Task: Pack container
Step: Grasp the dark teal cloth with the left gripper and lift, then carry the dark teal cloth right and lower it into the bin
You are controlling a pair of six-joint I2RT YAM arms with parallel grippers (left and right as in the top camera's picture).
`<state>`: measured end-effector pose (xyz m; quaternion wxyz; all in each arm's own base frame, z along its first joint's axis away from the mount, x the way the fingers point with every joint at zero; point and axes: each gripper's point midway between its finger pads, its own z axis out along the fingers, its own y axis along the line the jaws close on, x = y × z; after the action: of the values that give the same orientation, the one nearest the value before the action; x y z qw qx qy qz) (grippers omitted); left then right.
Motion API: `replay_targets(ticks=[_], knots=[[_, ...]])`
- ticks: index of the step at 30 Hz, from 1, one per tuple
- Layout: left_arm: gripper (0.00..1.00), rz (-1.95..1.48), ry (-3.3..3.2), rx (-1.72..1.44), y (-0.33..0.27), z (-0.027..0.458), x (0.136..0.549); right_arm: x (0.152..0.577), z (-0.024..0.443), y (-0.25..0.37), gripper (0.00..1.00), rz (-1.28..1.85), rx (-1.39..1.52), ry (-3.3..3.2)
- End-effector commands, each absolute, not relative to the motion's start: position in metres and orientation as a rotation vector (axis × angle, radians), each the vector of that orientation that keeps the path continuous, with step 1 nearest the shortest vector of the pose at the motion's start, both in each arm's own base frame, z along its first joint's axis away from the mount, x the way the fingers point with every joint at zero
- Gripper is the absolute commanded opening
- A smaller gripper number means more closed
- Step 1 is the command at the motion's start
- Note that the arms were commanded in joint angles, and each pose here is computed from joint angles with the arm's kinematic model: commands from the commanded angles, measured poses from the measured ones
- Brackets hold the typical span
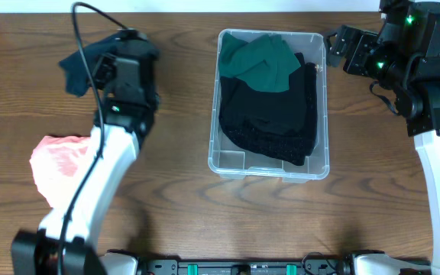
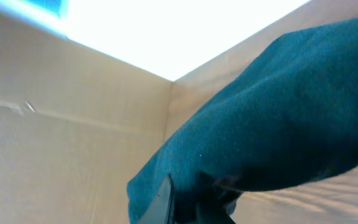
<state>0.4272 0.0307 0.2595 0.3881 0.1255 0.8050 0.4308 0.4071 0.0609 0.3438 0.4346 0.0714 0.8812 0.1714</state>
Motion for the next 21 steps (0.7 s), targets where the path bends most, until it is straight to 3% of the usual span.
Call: replay_targets(ticks=[1, 6, 14, 21], knots=[[0.06, 1.027, 1.937, 0.332, -0.009, 0.299, 0.411, 0.406, 0.345, 0.058, 0.99, 0.424, 0.193, 2.19], [0.06, 0.843, 1.826, 0.445, -0.084, 0.322, 0.39, 0.406, 0.345, 0.058, 0.99, 0.424, 0.193, 2.19], [0.06, 0.531, 1.708, 0.76, -0.201, 0.315, 0.358, 0.406, 0.345, 0.058, 0.99, 0.424, 0.193, 2.19], [0.06, 0.267, 1.768, 0.932, -0.252, 0.273, 0.337, 0.406, 0.345, 0.058, 0.99, 0.424, 0.193, 2.19]])
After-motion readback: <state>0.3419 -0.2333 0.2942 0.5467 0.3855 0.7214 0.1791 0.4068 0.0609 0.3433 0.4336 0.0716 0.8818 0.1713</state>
